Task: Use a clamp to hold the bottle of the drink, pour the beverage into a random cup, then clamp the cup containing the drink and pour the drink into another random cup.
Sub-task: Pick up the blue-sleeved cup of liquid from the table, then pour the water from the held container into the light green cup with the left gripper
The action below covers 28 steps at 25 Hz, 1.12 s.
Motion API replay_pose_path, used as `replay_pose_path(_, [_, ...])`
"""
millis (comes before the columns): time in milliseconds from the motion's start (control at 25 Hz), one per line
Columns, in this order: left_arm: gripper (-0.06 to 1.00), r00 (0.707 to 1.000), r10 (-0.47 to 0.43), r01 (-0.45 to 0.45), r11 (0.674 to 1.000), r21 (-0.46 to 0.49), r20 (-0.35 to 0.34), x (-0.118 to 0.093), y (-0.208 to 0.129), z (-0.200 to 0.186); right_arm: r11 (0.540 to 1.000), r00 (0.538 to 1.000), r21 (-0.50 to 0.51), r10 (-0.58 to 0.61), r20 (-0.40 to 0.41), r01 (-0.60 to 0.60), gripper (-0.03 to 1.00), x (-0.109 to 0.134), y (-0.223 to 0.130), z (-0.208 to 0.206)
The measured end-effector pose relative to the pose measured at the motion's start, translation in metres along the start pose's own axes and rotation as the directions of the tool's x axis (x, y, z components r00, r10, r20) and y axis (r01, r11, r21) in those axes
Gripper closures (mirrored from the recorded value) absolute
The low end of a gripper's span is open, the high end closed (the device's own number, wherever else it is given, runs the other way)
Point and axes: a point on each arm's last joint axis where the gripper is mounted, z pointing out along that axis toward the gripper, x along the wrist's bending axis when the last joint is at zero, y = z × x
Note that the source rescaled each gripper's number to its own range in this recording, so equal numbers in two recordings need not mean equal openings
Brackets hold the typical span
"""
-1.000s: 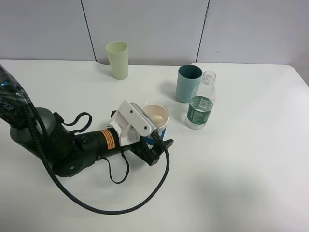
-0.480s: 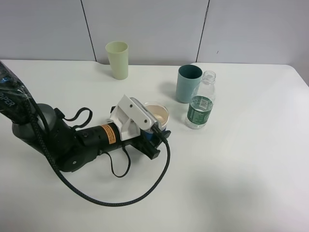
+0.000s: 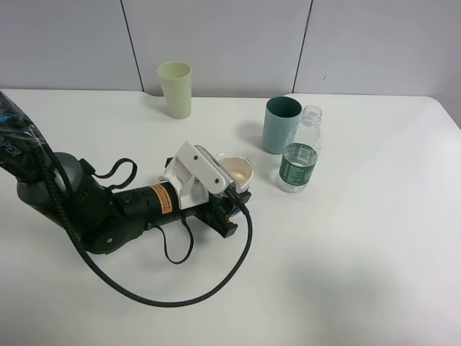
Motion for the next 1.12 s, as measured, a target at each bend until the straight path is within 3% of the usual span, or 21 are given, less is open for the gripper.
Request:
replay_pose_path(160, [0.89, 1.0, -0.01, 0.01, 1.0, 0.0, 0.001, 0.0, 0.0, 0.0, 1.0, 1.0, 0.0, 0.0, 0.0, 0.0, 0.3, 0.0, 0.0, 0.0])
replay_pose_path(360, [0.89, 0.995, -0.097, 0.097, 0.995, 0.01, -0.023, 0.002, 0.003, -0.001, 1.0, 1.0, 0.0, 0.0, 0.0, 0.0, 0.3, 0.0, 0.0, 0.0])
replay_pose_path(560, [0.89, 0.97, -0.161, 0.174, 0.983, 0.06, -0.182, 0.016, 0.011, -0.008, 1.0, 1.0, 0.0, 0.0, 0.0, 0.0, 0.3, 0.0, 0.0, 0.0])
replay_pose_path(680, [0.89, 0.952, -0.132, 0.161, 0.983, 0.084, -0.277, 0.028, 0.018, -0.016, 1.0, 1.0, 0.0, 0.0, 0.0, 0.0, 0.3, 0.0, 0.0, 0.0])
replay_pose_path(960, [0.89, 0.904, -0.171, 0.205, 0.978, 0.045, -0.392, 0.06, 0.038, -0.034, 1.0, 1.0, 0.0, 0.0, 0.0, 0.0, 0.3, 0.0, 0.0, 0.0])
replay_pose_path(1120, [0.89, 0.854, -0.217, 0.243, 0.97, -0.005, -0.473, 0.09, 0.046, -0.049, 1.0, 1.0, 0.0, 0.0, 0.0, 0.0, 0.3, 0.0, 0.0, 0.0])
